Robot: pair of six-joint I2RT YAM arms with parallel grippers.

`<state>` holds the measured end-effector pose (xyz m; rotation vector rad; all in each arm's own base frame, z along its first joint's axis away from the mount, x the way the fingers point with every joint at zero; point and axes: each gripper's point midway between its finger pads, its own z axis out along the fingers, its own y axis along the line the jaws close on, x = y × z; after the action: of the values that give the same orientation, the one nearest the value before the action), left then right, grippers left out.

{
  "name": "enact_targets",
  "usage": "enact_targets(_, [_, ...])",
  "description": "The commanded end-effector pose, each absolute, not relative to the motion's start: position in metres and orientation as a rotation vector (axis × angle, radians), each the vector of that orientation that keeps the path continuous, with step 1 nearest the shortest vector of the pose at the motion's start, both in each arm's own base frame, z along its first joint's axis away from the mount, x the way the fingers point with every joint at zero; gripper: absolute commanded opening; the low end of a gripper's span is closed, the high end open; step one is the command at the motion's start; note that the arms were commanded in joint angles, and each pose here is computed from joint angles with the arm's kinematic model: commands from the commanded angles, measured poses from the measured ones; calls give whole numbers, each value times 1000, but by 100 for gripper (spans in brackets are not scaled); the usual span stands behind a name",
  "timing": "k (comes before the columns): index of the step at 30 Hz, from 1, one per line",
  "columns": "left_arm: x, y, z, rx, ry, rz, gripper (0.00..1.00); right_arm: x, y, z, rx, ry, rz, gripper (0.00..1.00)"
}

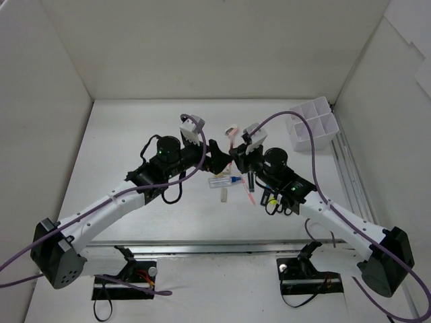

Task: Sort the stationery into containers
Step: Close the pen cap on the pen, then place the pen in the storage box.

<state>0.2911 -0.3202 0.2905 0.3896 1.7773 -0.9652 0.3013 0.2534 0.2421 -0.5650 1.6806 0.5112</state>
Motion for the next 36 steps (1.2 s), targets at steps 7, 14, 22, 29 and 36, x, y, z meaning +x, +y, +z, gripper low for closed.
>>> enact_targets(7, [257, -264, 271, 410, 1904, -901, 99, 365, 162, 383, -219, 1322, 285, 0])
enact_targets(14, [275, -193, 215, 160, 2027, -731, 100, 436, 65, 367, -73, 1410, 58, 0])
enact_targets(22, [295, -161, 194, 59, 2078, -695, 99, 500, -61, 334, 125, 1452, -211, 0])
enact_targets(29, [310, -153, 181, 23, 2120, -688, 100, 523, -119, 304, 229, 1491, -345, 0])
enact_targets(36, [317, -154, 176, 26, 2134, -715, 99, 528, -154, 281, 329, 1506, -417, 0])
